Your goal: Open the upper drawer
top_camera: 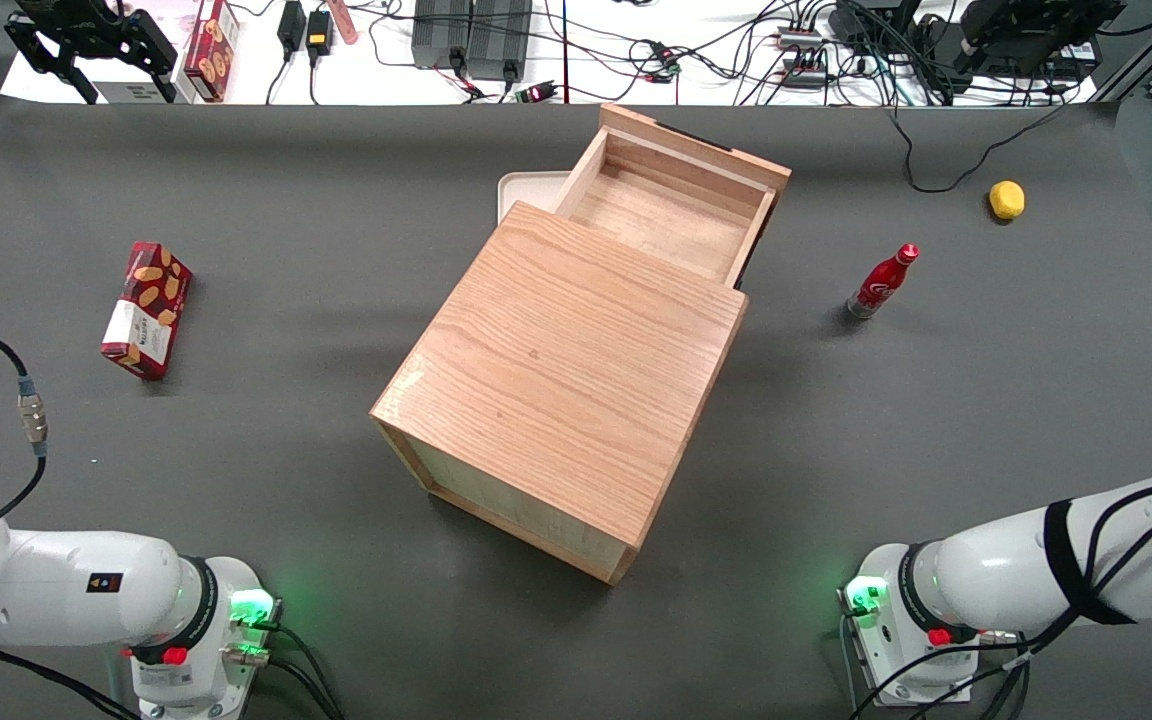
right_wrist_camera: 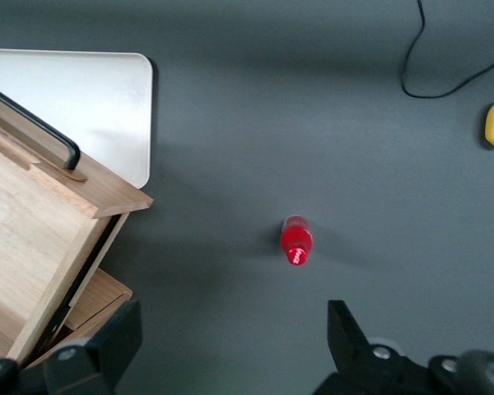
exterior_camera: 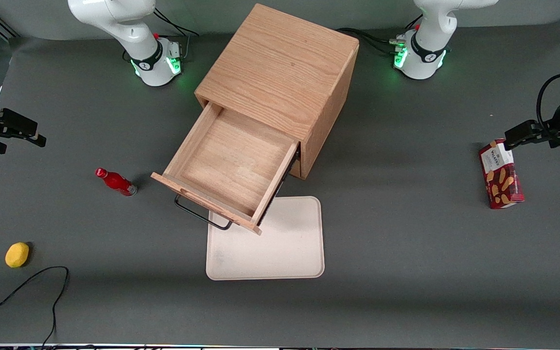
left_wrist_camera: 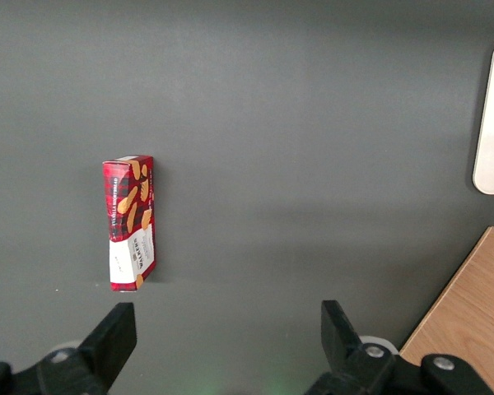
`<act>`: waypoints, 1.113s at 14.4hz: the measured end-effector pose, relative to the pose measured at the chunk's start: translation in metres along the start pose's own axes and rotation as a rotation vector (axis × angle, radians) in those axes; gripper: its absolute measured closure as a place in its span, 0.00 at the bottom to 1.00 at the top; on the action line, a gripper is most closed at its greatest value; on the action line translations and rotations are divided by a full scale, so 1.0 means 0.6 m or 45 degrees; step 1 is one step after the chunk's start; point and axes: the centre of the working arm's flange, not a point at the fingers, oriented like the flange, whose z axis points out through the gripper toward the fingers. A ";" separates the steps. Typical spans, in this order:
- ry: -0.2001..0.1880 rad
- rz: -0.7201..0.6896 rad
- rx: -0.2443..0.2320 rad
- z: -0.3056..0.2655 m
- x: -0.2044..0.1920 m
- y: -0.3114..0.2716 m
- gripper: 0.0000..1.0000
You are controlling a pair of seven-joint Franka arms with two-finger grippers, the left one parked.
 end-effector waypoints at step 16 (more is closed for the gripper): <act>0.020 0.007 -0.038 0.028 0.001 0.001 0.00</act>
